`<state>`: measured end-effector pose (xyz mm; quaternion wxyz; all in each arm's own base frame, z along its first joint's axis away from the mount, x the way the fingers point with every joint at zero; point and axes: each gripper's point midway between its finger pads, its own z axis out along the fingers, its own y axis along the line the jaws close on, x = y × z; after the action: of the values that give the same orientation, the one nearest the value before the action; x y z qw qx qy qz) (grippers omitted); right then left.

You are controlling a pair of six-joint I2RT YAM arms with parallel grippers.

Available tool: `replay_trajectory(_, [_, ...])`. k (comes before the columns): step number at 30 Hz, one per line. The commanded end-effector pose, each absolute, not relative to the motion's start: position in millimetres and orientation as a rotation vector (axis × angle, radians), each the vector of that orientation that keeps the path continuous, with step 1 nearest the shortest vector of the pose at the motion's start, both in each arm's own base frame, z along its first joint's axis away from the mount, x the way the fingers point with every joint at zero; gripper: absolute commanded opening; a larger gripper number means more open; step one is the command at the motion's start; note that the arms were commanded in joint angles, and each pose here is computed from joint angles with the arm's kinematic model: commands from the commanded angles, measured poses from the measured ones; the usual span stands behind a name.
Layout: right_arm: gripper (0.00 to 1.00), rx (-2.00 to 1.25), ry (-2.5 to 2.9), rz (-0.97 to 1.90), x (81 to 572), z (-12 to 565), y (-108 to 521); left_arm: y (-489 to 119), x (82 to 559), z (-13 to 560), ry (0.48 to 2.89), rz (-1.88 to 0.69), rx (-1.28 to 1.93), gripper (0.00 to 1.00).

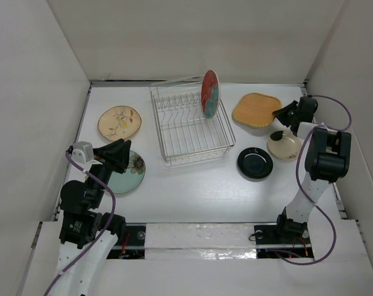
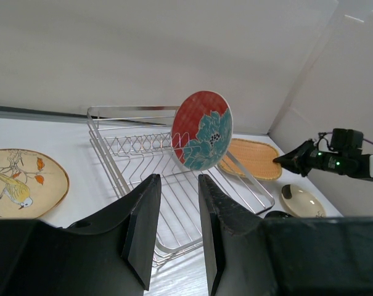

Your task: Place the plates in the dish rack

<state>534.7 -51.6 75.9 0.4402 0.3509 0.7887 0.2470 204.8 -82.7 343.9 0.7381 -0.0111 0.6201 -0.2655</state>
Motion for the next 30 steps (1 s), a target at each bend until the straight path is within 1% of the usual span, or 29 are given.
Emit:
replay_trajectory(1, [0.00, 0.755, 1.618, 0.537, 538, 213, -68, -83, 204, 355, 1.319, -0.583, -0.012, 0.28])
replay_trajectory(3, [0.00, 0.732, 1.555, 0.455, 528, 243, -67, -83, 204, 355, 1.319, -0.583, -0.012, 0.28])
replay_trajectory(4, [0.00, 0.694, 1.540, 0.453, 524, 261, -50, -83, 203, 355, 1.318, -0.584, -0.011, 0.28])
replay_trajectory(5, [0.00, 0.653, 1.479, 0.441, 513, 297, -43, -83, 203, 355, 1.318, -0.584, -0.011, 0.28])
replay_trajectory(6, [0.00, 0.659, 1.442, 0.363, 506, 312, -46, -83, 203, 355, 1.318, -0.585, -0.010, 0.28])
replay_trajectory(7, [0.00, 0.635, 1.406, 0.346, 499, 332, -40, -83, 203, 355, 1.316, -0.584, -0.011, 0.28])
replay_trajectory(8, [0.00, 0.589, 1.354, 0.356, 487, 364, -21, -83, 203, 355, 1.316, -0.585, -0.010, 0.28])
replay_trajectory(10, [0.00, 0.524, 1.291, 0.304, 474, 406, -8, -83, 203, 355, 1.318, -0.585, -0.010, 0.28])
replay_trajectory(11, [0.00, 0.478, 1.277, 0.321, 469, 423, 14, -84, 204, 354, 1.321, -0.586, -0.007, 0.28])
replay_trajectory(13, [0.00, 0.416, 1.277, 0.274, 461, 447, 30, -84, 203, 355, 1.317, -0.588, -0.006, 0.28])
replay_trajectory(14, [0.00, 0.385, 1.234, 0.284, 454, 475, 40, -84, 203, 355, 1.317, -0.588, -0.006, 0.28])
replay_trajectory(15, [0.00, 0.319, 1.249, 0.282, 451, 482, 64, -84, 203, 355, 1.317, -0.587, -0.007, 0.28])
replay_trajectory(17, [0.00, 0.255, 1.256, 0.288, 448, 495, 89, -83, 203, 355, 1.315, -0.586, -0.008, 0.28])
replay_trajectory(18, [0.00, 0.199, 1.230, 0.303, 439, 519, 111, -84, 202, 355, 1.315, -0.587, -0.007, 0.28])
replay_trajectory(19, [0.00, 0.165, 1.280, 0.292, 448, 507, 126, -83, 202, 356, 1.313, -0.586, -0.008, 0.28])
replay_trajectory(20, [0.00, 0.139, 1.293, 0.288, 450, 508, 137, -83, 202, 355, 1.315, -0.586, -0.008, 0.28])
replay_trajectory(21, [0.00, 0.121, 1.277, 0.269, 449, 524, 142, -83, 202, 356, 1.312, -0.586, -0.008, 0.28])
replay_trajectory(22, [0.00, 0.072, 1.348, 0.260, 461, 502, 166, -83, 201, 356, 1.310, -0.587, -0.008, 0.28])
replay_trajectory(23, [0.00, 0.049, 1.368, 0.248, 466, 499, 175, -83, 201, 356, 1.310, -0.587, -0.008, 0.28])
replay_trajectory(24, [0.00, 0.030, 1.432, 0.197, 470, 486, 178, -83, 201, 356, 1.310, -0.587, -0.008, 0.28])
replay_trajectory(25, [0.00, 0.022, 1.414, 0.202, 468, 502, 186, -83, 201, 356, 1.310, -0.587, -0.008, 0.28])
replay_trajectory(26, [0.00, 0.008, 1.459, 0.164, 483, 485, 192, -83, 201, 356, 1.310, -0.587, -0.008, 0.28])
replay_trajectory(27, [0.00, -0.018, 1.513, 0.128, 485, 472, 198, -83, 200, 357, 1.307, -0.587, -0.008, 0.28])
replay_trajectory(28, [0.00, -0.004, 1.496, 0.127, 485, 488, 197, -83, 200, 357, 1.307, -0.586, -0.009, 0.28])
replay_trajectory(29, [0.00, -0.015, 1.518, 0.123, 488, 483, 204, -82, 200, 357, 1.307, -0.585, -0.010, 0.28])
replay_trajectory(30, [0.00, -0.062, 1.591, 0.059, 498, 456, 211, -82, 200, 358, 1.304, -0.585, -0.010, 0.28])
